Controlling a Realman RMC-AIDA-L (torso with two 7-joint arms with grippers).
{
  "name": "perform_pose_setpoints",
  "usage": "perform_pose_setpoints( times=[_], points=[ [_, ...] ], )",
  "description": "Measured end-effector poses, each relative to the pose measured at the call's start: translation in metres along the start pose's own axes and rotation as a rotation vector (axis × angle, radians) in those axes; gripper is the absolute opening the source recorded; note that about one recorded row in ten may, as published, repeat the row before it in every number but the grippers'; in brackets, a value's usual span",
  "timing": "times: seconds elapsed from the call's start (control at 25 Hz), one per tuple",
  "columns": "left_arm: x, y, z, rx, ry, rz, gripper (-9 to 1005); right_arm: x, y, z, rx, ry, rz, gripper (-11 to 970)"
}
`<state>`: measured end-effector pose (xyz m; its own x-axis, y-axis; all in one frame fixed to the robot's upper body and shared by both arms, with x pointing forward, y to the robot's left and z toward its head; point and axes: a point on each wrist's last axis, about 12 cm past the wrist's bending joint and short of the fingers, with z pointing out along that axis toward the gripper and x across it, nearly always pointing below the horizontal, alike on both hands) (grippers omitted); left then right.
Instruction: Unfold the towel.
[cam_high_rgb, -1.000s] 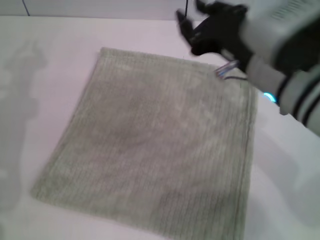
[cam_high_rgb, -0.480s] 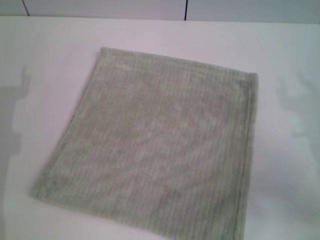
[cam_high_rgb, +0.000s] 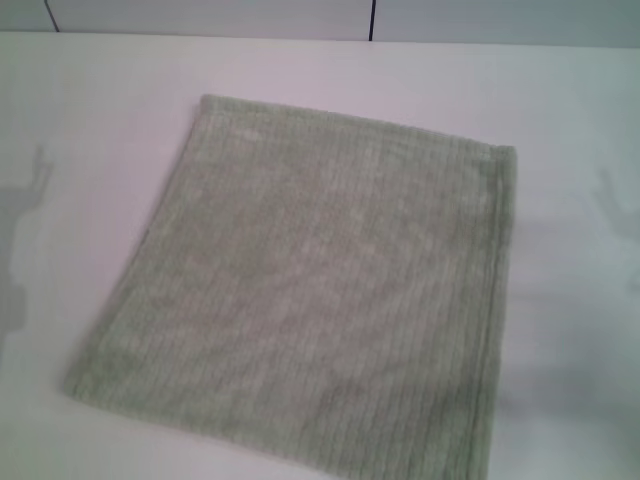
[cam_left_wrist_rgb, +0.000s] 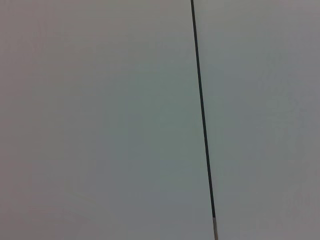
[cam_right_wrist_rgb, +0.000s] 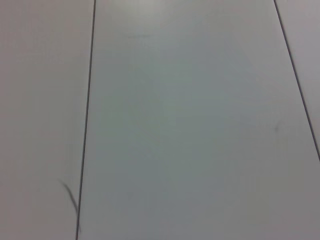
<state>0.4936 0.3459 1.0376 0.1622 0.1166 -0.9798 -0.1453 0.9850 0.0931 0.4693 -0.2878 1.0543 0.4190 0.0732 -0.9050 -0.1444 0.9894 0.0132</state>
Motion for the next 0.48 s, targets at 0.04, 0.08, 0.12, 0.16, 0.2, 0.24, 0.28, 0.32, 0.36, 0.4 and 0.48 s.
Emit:
perform_pose_setpoints(
  times=[0.04,0.08,0.12,0.16,0.2,0.24,0.28,0.32,0.36,0.4,0.48],
  points=[
    [-0.0001,-0.0001,0.0001,0.000,-0.001,-0.001,860,-0.0010,0.0000,-0.0007,0.000,-0.008,0.000,763],
    [0.0000,-0.0001,-0.0001,0.001,-0.001,-0.002,860,-0.0016,0.0000,-0.0014,0.001,-0.012,-0.001,781],
    [0.0002,0.0000,-0.0007,0.001,0.000,-0.001,860,-0.0024,-0.0002,-0.0022,0.002,-0.018,-0.001,800],
    [0.0005,0.0000,-0.0013,0.002,0.002,0.000,859,-0.0023,-0.0006,-0.0028,0.004,-0.017,-0.002,819],
    [0.0007,0.0000,-0.0019,0.003,0.003,0.003,859,-0.0023,-0.0011,-0.0033,0.006,-0.017,-0.004,838],
    [0.0009,-0.0001,-0.0023,0.004,0.003,0.004,859,-0.0019,-0.0017,-0.0038,0.008,-0.014,-0.005,838],
    [0.0010,-0.0001,-0.0027,0.004,0.004,0.006,859,-0.0016,-0.0020,-0.0039,0.007,-0.012,-0.006,838],
    [0.0012,0.0001,-0.0033,0.004,0.004,0.004,859,-0.0012,-0.0022,-0.0041,0.006,-0.009,-0.007,838],
    [0.0012,0.0001,-0.0033,0.004,0.004,0.004,859,-0.0012,-0.0022,-0.0041,0.006,-0.009,-0.007,838],
    [0.0017,0.0004,-0.0039,0.004,0.007,0.003,859,-0.0011,-0.0022,-0.0043,0.005,-0.008,-0.008,838],
    [0.0022,0.0006,-0.0045,0.004,0.009,0.002,859,-0.0010,-0.0024,-0.0050,0.006,-0.006,-0.007,838]
  ],
)
